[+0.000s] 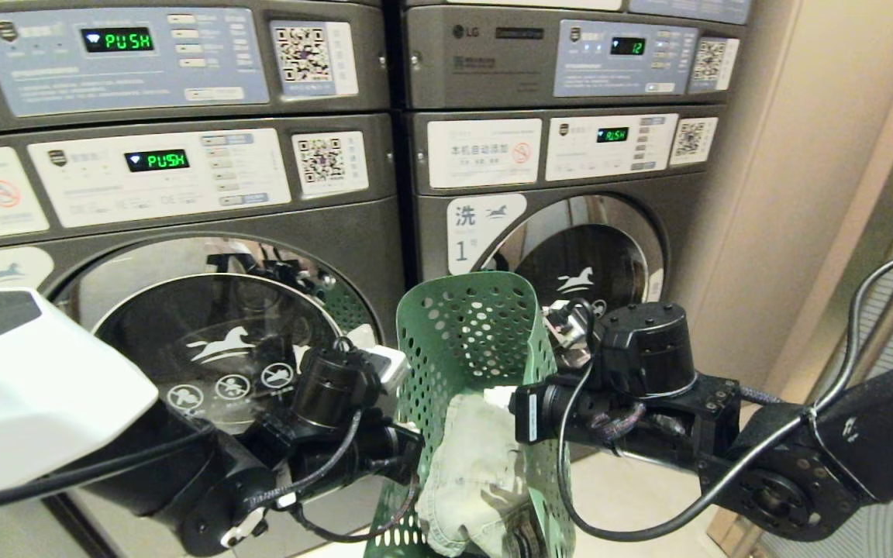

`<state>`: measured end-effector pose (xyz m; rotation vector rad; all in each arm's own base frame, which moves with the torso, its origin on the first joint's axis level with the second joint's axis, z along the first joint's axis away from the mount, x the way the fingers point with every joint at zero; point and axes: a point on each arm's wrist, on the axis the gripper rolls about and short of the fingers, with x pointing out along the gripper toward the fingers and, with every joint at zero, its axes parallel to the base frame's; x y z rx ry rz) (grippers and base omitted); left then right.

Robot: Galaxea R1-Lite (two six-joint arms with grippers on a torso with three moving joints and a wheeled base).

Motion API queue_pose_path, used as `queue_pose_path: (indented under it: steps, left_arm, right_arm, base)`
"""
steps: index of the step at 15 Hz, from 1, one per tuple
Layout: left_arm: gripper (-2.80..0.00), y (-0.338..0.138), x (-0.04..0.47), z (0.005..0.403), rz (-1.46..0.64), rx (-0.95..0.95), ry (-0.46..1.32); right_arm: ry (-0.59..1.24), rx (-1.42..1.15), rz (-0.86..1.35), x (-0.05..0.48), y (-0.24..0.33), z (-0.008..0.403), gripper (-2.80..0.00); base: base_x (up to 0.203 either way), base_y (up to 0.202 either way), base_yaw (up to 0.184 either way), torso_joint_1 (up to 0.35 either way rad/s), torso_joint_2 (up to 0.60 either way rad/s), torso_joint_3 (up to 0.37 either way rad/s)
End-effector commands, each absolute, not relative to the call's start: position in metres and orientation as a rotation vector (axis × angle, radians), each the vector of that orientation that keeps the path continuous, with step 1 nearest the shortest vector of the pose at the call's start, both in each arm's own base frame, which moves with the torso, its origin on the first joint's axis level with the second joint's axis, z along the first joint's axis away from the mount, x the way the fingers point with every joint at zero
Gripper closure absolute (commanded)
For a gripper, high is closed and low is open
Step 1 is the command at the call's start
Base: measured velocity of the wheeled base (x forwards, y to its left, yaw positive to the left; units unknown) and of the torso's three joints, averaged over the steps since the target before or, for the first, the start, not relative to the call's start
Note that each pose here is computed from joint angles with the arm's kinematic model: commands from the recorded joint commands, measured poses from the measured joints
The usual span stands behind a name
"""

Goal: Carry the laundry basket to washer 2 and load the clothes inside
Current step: Pick up the clothes basket and put it beside the washing machine

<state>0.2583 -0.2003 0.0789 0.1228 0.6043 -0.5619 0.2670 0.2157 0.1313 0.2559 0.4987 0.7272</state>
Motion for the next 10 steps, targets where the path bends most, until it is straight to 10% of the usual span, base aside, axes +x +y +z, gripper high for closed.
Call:
queue_pose_path:
  steps: [1,10]
  left_arm:
    - [0.0,-0.202,0.2599,0.0783,-0.563,0.121,0.601]
    - [0.0,-0.2052,0.2615,0.0799,-0.567,0.114,0.594]
  right_arm:
    - [0.498,0.257,0.729,0.2656,0.2148,0.1314,0.0]
    - [0.498,0.233,0.725,0.2655,0.2142,0.1289,0.0]
  base:
    - [-0.001,-0.006,0.166,-0.002,0.0,0.007]
    - [0.0,0.0,0.027,0.001,0.0,0.001]
